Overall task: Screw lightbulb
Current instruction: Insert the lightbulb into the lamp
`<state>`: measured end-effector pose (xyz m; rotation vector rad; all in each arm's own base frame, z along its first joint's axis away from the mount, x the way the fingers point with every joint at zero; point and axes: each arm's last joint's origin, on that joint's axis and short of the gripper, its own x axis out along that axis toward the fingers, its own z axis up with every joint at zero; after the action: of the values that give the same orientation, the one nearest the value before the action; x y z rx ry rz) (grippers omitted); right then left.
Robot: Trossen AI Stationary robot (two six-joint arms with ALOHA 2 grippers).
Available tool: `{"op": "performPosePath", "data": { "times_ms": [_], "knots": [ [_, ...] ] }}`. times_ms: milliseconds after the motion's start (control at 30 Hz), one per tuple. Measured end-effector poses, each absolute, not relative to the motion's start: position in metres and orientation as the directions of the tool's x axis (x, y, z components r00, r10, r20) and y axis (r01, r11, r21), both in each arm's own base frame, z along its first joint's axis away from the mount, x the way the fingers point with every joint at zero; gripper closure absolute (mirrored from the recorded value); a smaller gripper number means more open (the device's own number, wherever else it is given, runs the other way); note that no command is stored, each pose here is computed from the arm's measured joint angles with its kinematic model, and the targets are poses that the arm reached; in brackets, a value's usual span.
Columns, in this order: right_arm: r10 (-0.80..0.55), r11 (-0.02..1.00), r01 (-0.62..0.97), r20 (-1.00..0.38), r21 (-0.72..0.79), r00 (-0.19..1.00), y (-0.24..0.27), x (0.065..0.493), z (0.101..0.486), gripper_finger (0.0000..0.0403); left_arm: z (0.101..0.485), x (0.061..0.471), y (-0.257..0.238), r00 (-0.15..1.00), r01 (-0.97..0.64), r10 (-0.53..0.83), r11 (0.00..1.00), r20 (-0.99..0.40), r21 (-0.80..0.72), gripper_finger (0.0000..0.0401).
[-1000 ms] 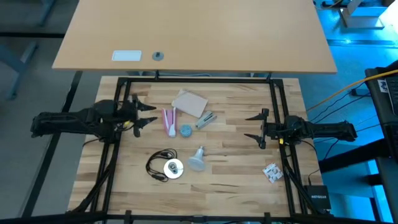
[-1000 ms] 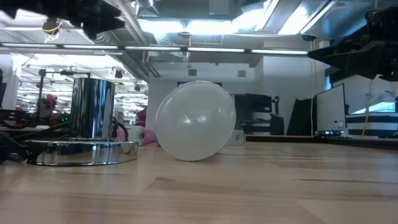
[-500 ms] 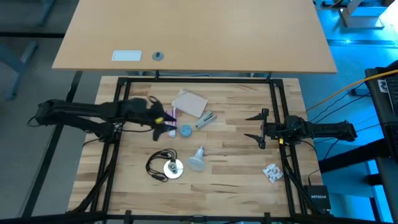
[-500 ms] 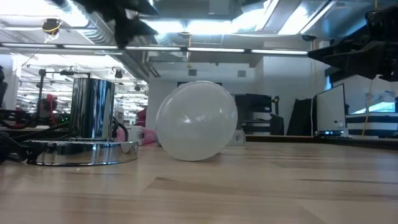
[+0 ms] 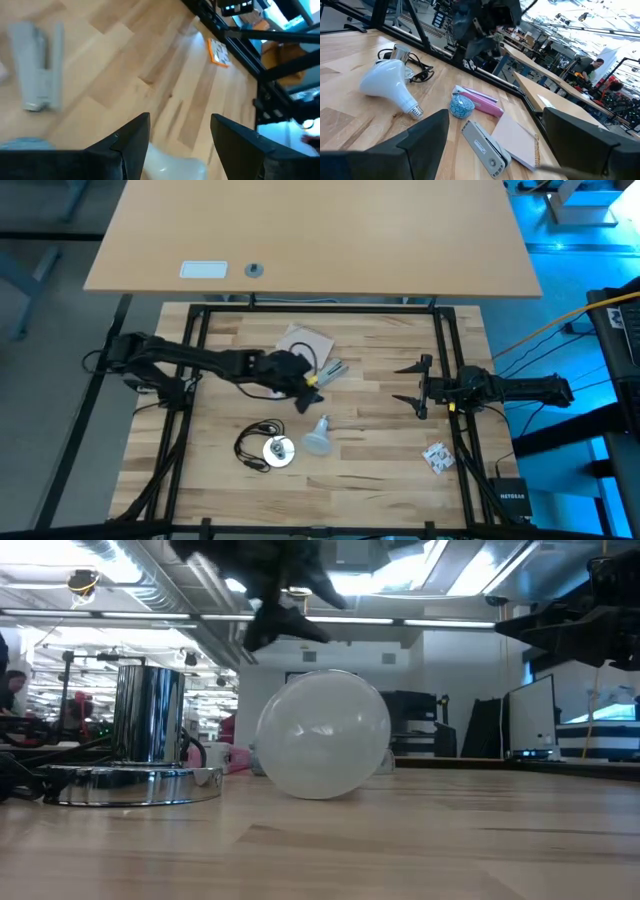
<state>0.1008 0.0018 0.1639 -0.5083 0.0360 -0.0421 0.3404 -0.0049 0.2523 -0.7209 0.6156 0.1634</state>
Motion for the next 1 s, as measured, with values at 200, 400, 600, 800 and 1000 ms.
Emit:
{"op": "performPosePath", "data": {
  "times_ms": [200, 400, 600, 800, 1000],
  "knots": [
    [-0.049, 0.873, 0.031, -0.024, -0.487, 0.999, 0.002, 0.101, 0.164, 0.0075, 0.253, 0.365, -0.001, 0.814, -0.289, -0.085, 0.799, -0.575, -0.527, 0.0199],
    [-0.049, 0.873, 0.031, -0.024, -0.487, 0.999, 0.002, 0.101, 0.164, 0.0075, 0.274, 0.371, 0.002, 0.851, 0.086, -0.081, 0.996, -0.519, -0.016, 0.0199],
    [-0.049, 0.873, 0.031, -0.024, -0.487, 0.999, 0.002, 0.101, 0.164, 0.0075, 0.270, 0.368, 0.004, 0.816, 0.250, -0.078, 0.941, -0.573, 0.227, 0.0199],
    [-0.049, 0.873, 0.031, -0.024, -0.487, 0.998, 0.002, 0.101, 0.164, 0.0075, 0.256, 0.359, 0.004, 0.711, 0.457, -0.079, 0.807, -0.698, 0.374, 0.0199],
    [-0.049, 0.873, 0.031, -0.024, -0.487, 0.999, 0.002, 0.101, 0.164, 0.0075, 0.232, 0.370, -0.004, 0.667, 0.636, -0.094, 0.589, -0.739, 0.499, 0.0199]
  ]
}}
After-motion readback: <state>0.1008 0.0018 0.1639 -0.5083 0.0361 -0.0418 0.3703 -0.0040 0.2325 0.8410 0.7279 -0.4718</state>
